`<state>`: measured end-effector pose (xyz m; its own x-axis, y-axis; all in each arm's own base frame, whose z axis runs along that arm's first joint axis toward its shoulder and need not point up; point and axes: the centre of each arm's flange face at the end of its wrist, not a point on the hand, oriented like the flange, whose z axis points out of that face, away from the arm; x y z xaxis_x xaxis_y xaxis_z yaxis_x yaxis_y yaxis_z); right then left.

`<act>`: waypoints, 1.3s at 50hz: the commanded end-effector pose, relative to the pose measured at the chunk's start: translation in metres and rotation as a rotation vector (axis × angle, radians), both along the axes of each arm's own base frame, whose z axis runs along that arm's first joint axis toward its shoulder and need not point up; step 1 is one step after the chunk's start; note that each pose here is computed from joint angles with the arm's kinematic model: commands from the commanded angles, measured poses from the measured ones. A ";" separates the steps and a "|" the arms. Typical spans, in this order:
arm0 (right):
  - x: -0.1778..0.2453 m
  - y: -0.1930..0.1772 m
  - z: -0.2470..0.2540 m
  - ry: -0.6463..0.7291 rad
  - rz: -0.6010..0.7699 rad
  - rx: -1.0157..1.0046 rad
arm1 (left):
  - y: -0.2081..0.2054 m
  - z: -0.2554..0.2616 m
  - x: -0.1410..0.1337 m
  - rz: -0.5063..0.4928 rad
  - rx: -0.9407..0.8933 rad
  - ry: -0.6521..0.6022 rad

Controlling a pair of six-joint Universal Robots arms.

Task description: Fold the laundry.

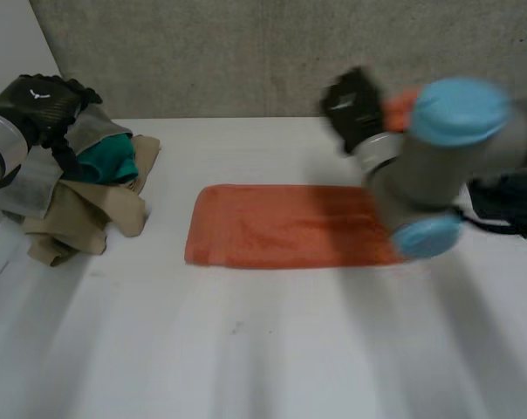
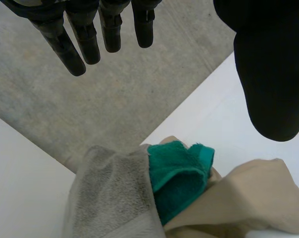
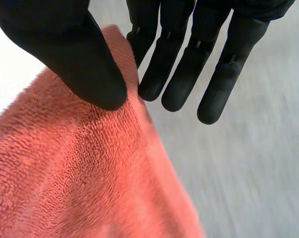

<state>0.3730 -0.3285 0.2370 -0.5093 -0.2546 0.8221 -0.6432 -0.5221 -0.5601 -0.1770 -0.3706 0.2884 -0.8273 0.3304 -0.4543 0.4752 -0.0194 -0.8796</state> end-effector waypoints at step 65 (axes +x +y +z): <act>-0.076 0.009 -0.114 -0.323 -0.269 0.639 | -0.008 -0.147 -0.157 -0.019 0.065 -0.323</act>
